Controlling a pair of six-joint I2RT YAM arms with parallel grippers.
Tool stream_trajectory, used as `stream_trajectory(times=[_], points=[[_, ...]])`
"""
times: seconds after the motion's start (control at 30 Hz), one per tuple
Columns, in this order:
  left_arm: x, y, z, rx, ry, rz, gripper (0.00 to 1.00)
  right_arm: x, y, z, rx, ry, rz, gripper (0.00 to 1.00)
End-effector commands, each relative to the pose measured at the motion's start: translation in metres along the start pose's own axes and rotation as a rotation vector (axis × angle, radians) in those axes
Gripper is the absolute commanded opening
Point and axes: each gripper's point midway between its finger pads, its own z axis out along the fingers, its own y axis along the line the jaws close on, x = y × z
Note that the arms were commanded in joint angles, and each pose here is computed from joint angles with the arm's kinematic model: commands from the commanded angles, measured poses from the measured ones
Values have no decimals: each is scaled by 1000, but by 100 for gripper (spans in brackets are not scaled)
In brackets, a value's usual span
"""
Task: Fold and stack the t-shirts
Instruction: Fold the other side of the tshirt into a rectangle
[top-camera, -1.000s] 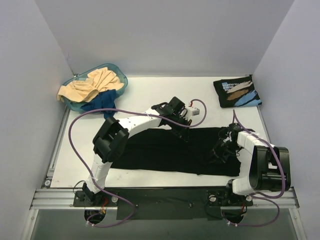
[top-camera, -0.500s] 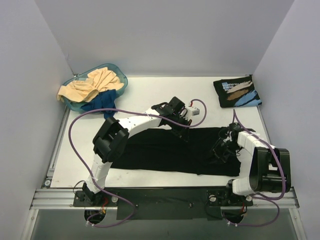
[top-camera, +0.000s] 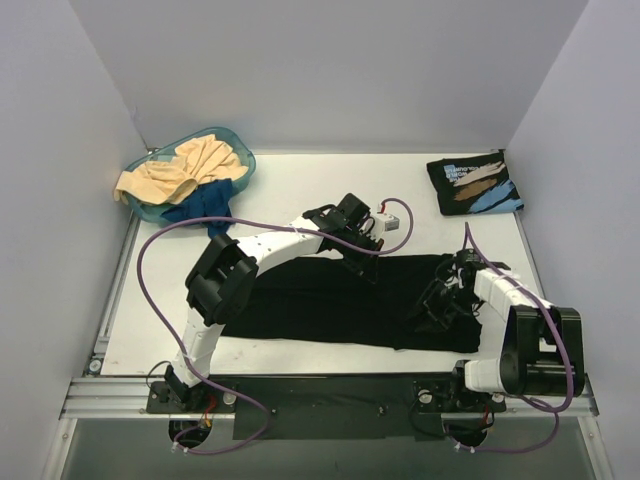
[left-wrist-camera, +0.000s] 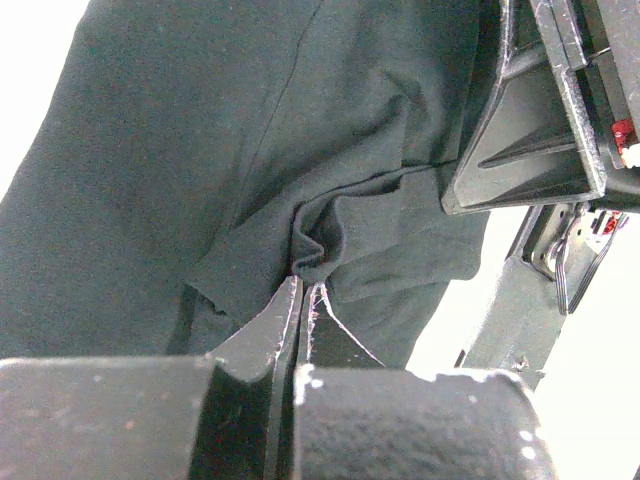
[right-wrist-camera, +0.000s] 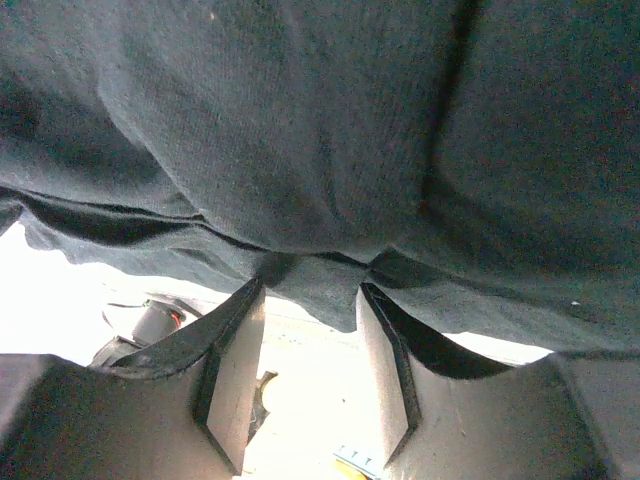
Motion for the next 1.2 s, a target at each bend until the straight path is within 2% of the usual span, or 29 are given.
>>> stream_trajectory(times=[0.0,0.1,0.3,0.4,0.57,0.87,0.97,1.17], points=[[-22,-11,-15,12,-73,55,0,1,4,0,-11,14,28,38],[-23,-11,-15,14,-77,57,0,4,5,4,-25,28,52,37],[-23,-12,-15,16,-75,55,0,-2,4,8,-17,14,42,15],[-22,-12,-16,15,-74,56,0,-5,2,7,-2,-1,35,1],[-22,-11,-17,13,-75,58,0,-4,-5,3,33,-22,22,0],[-28,-21,-26,38,-72,78,0,-15,11,-36,17,-148,-154,0],[-34,-36,-37,81,-81,91,0,-5,6,-53,63,-143,-173,0],[-29,-57,-46,170,-66,97,0,16,9,-89,49,-190,-208,0]])
